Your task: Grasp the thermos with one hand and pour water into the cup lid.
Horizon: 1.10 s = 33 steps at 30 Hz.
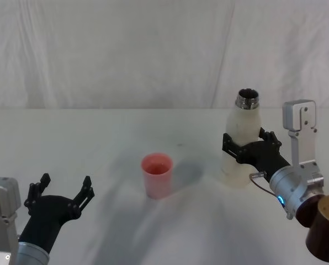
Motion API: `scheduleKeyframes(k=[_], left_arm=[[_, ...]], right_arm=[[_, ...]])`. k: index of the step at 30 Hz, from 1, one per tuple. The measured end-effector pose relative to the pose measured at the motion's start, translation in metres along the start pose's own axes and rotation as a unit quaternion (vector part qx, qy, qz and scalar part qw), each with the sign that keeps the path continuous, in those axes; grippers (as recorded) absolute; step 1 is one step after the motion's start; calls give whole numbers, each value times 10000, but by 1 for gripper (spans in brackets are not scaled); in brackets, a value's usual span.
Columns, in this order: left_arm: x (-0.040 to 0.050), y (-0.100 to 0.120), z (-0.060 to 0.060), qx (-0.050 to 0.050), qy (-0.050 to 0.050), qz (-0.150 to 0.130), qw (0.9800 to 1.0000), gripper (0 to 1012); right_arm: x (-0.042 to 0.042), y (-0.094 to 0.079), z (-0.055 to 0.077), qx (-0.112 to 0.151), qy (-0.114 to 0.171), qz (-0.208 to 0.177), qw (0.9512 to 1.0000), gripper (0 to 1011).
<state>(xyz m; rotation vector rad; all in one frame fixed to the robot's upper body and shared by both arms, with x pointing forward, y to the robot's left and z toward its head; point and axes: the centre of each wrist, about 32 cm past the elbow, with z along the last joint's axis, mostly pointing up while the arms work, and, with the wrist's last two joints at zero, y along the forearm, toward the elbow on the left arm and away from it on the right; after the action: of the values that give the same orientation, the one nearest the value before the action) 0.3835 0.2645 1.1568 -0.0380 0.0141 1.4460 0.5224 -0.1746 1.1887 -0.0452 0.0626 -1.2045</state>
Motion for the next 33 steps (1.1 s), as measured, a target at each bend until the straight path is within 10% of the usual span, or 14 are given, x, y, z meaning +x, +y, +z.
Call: scheduleKeyframes(k=[33], left_arm=[[0,0,0,0,0,0,10000,1001]], right_arm=[[-40,72,-19,61,140,-140,9998,955]])
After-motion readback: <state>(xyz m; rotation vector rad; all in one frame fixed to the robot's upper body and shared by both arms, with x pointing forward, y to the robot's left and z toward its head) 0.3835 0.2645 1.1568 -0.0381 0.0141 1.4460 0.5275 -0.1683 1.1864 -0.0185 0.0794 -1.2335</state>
